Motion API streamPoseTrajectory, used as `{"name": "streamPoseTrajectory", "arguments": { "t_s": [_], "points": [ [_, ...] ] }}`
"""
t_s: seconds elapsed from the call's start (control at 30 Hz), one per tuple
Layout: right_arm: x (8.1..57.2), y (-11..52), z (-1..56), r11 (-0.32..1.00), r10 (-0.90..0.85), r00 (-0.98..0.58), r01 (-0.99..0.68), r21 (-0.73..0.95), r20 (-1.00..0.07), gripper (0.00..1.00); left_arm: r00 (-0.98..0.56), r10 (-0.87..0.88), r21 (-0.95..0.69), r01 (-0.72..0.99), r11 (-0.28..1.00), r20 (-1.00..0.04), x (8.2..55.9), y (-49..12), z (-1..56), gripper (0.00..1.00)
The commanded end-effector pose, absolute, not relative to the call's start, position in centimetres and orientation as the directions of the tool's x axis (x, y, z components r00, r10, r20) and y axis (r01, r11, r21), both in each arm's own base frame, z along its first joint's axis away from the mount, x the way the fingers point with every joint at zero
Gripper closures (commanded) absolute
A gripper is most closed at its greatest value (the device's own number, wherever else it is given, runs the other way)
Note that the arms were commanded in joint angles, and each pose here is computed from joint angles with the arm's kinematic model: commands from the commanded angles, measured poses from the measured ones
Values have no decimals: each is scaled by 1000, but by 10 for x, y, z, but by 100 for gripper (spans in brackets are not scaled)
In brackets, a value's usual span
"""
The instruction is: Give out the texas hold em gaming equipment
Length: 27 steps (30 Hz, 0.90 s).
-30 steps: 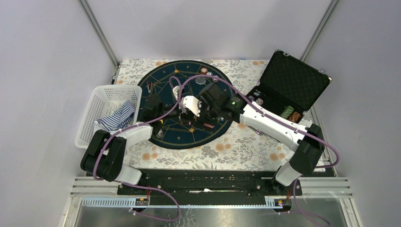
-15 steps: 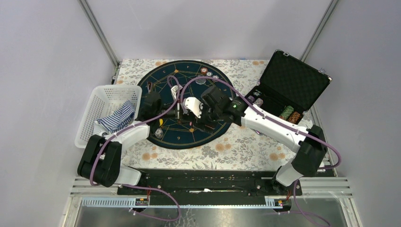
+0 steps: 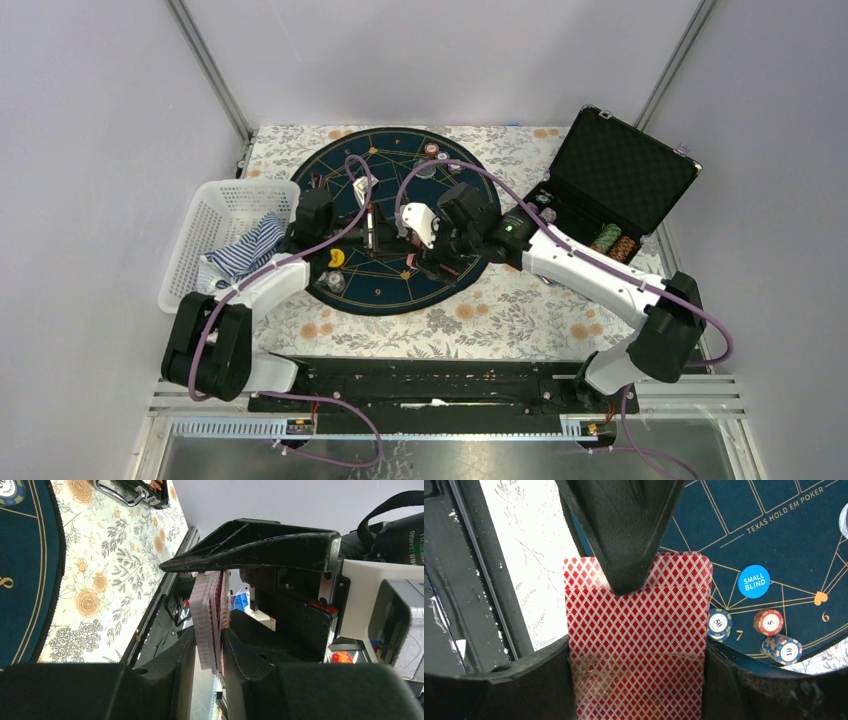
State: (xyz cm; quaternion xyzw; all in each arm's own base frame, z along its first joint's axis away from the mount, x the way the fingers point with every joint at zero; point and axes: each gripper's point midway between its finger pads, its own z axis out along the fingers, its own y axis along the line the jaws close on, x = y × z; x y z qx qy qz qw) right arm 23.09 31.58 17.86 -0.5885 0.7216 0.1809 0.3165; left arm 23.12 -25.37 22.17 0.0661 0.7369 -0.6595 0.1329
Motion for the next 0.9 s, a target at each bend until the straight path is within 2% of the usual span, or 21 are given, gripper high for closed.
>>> {"name": "streamPoseTrajectory", "arguments": {
  "t_s": [0.0, 0.27, 0.53, 0.87],
  "points": [
    [236, 319, 214, 263, -646, -80, -957, -123, -759, 77, -927, -87, -929, 356, 102, -365, 233, -246, 238, 73],
    [234, 319, 214, 251, -647, -74, -961, -120, -759, 78, -927, -88, -930, 359, 80, -366, 229, -243, 242, 77],
    [232, 317, 215, 244, -648, -71, -963, -118, -759, 80, -922, -106, -927, 367, 72, -373, 228, -237, 245, 77],
    [229, 321, 216, 225, -641, -67, -969, -103, -764, 81, -923, -103, -929, 364, 73, -370, 228, -238, 245, 61]
  ]
}}
